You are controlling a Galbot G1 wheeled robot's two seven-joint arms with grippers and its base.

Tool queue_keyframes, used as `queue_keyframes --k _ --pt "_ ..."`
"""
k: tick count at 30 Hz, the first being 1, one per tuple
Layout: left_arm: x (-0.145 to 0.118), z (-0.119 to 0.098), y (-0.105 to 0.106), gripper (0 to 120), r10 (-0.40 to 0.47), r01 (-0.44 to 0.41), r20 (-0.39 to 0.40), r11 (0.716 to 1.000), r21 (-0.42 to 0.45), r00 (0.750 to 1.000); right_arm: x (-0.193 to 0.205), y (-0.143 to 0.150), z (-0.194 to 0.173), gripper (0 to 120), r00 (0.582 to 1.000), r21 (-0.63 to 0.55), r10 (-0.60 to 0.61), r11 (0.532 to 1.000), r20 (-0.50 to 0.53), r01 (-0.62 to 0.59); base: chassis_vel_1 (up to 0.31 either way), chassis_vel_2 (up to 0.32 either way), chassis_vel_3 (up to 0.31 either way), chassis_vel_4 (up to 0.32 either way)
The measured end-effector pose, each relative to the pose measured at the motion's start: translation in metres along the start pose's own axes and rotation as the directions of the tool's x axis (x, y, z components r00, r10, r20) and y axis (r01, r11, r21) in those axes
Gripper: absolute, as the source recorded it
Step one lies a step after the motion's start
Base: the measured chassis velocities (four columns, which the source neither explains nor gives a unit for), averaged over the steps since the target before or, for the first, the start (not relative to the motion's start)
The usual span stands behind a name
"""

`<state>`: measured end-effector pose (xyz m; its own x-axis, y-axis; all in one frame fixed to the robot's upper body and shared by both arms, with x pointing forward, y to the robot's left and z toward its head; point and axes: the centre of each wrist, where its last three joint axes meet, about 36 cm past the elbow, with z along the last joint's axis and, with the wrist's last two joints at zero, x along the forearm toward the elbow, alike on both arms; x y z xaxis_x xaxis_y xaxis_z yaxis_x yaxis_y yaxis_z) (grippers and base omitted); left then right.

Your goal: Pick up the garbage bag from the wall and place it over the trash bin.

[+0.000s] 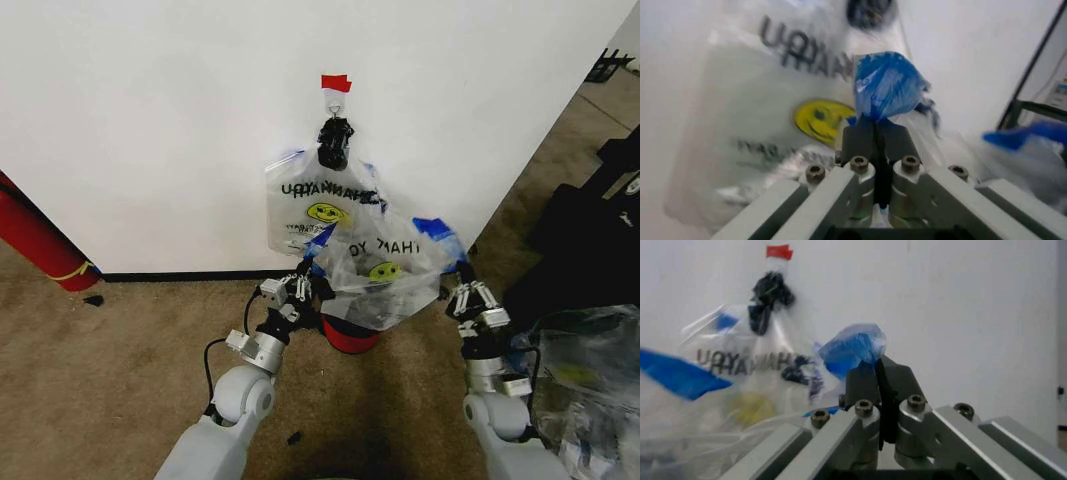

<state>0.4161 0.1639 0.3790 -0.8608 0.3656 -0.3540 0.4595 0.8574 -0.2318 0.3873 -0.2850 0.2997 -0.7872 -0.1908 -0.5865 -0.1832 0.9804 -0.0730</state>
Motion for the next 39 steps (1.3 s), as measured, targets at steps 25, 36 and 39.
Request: queue_keyframes --k 25,36,39 --pt "0.030 0.020 -0.003 0 0.055 -0.058 -0.064 0.998 -0.039 0.996 0.006 -0.019 0.025 0 0.983 0.018 -0.158 0.987 -0.095 0.161 0.000 0.000 0.000 0.000" --pt "0.058 0.023 -0.005 0 0.101 -0.116 -0.132 0.987 -0.111 0.986 0.031 -0.018 -0.004 0 0.963 -0.082 -0.239 0.970 -0.122 0.231 0.000 0.000 0.000 0.000" --pt "0.064 0.024 -0.006 0 0.106 -0.122 -0.140 0.985 -0.118 0.985 0.022 -0.011 -0.019 0 0.960 -0.133 -0.265 0.959 -0.091 0.252 0.000 0.000 0.000 0.000"
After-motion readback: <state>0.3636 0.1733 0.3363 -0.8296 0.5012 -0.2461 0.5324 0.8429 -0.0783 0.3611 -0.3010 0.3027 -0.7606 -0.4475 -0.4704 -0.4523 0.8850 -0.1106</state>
